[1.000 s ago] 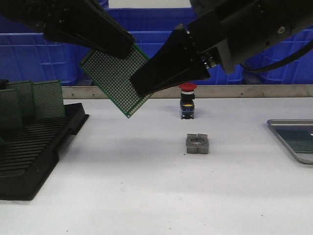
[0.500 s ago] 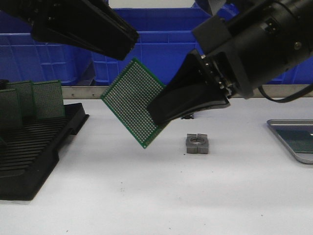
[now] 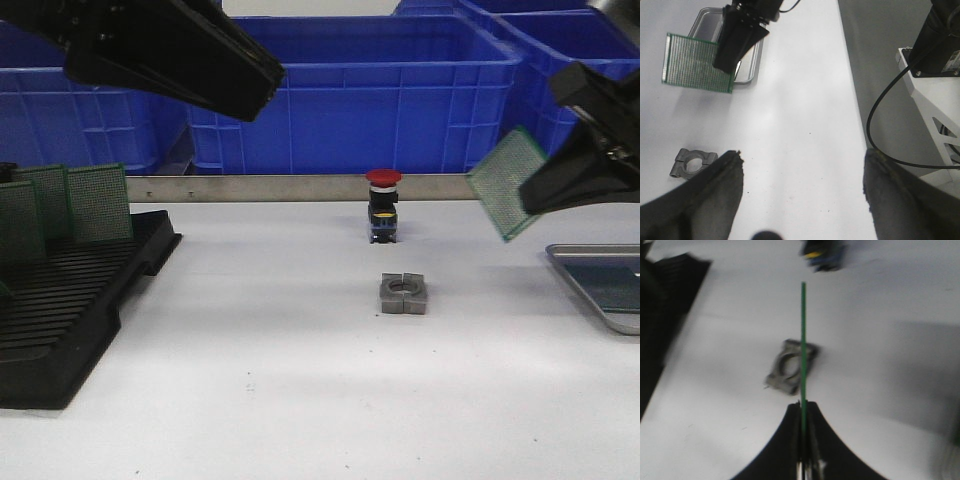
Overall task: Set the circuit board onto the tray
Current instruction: 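Carry the board with the right gripper and lower it onto the tray, then open the right gripper and withdraw both arms from the tray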
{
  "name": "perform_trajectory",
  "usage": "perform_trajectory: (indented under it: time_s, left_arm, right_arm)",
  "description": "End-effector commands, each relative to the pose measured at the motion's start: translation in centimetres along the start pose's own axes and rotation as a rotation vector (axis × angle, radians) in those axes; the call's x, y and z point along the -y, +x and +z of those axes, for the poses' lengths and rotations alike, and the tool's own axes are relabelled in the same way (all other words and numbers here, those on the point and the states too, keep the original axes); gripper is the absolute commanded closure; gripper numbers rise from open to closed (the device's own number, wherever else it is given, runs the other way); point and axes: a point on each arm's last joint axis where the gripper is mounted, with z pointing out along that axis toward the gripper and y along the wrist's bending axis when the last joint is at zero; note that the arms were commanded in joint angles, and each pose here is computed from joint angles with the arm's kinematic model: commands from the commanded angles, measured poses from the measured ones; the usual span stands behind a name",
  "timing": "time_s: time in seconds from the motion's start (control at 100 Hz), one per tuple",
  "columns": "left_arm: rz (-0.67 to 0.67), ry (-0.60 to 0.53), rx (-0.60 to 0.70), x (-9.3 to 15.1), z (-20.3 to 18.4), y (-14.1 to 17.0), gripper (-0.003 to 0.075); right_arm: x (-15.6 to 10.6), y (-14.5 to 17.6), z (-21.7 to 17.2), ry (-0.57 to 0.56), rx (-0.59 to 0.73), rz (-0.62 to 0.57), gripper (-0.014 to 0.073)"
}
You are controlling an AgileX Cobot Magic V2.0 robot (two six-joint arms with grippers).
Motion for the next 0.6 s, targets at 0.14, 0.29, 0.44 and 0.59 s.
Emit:
perform_trajectory:
  time_s: [0.14, 0.29, 0.44, 0.59]
  left_arm:
    - [0.037, -0.003, 0.095, 0.8, -0.8, -2.6, 0.0237]
    - [0.037, -0.003, 0.095, 0.8, -0.8, -2.6, 0.0237]
    - [0.037, -0.003, 0.095, 0.8, -0.8, -2.6, 0.0237]
    - [0.037, -0.003, 0.095, 0.8, -0.8, -2.6, 0.0237]
  right_arm:
    - [4.7, -1.1, -1.7, 0.130, 0.099, 0.150, 0.0664]
    - [7.0, -0.6, -1.5, 0.177, 0.090, 0.213, 0.0664]
    - [8.6, -0.3, -1.6, 0.218, 0.088, 0.255, 0.0664]
    - [9.2, -0.3, -1.8, 0.254, 0.097, 0.263, 0.0622]
